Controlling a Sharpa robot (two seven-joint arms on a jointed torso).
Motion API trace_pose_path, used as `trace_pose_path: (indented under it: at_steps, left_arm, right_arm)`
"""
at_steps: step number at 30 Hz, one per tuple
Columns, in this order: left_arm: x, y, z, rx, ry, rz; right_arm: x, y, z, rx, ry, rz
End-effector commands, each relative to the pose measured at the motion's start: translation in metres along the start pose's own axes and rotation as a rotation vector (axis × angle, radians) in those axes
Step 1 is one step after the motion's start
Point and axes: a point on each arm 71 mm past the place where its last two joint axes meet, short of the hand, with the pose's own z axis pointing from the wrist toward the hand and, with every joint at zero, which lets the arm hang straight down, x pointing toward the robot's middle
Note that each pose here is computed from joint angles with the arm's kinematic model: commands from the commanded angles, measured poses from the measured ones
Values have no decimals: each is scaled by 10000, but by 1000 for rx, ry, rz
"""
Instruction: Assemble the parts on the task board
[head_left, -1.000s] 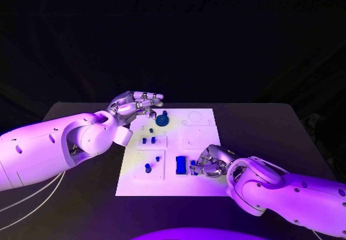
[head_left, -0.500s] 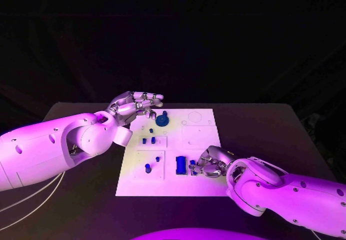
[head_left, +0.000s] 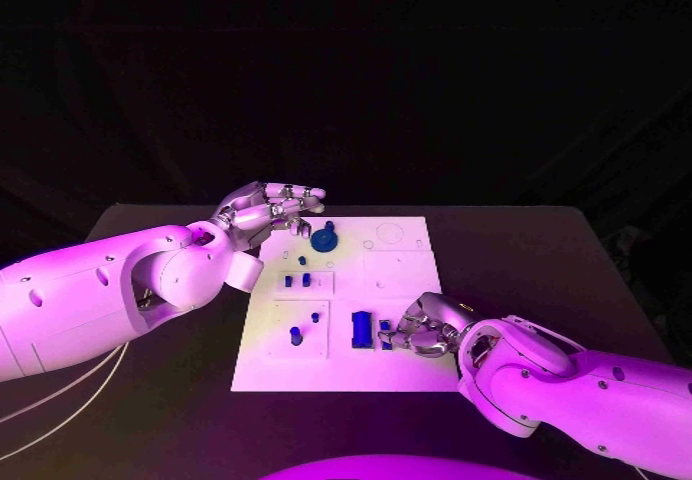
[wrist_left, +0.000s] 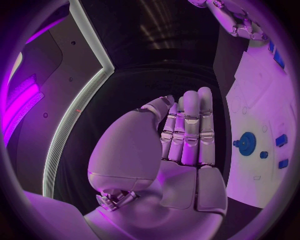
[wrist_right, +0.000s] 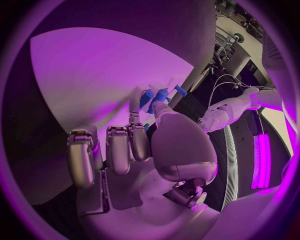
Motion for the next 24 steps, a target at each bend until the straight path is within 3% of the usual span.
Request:
trace_pose_path:
  at_steps: [1, 12, 24]
  left_arm:
    - [10, -6, 1, 4, 16, -1]
    - [1, -5, 1, 4, 13, 0]
    - [-2, -2, 5, 3, 13, 0]
  right_arm:
    - [-25, 8, -35, -29, -31, -16]
    - [-52, -40, -108, -64, -12, -30]
    - [2, -30, -48, -57, 11, -41]
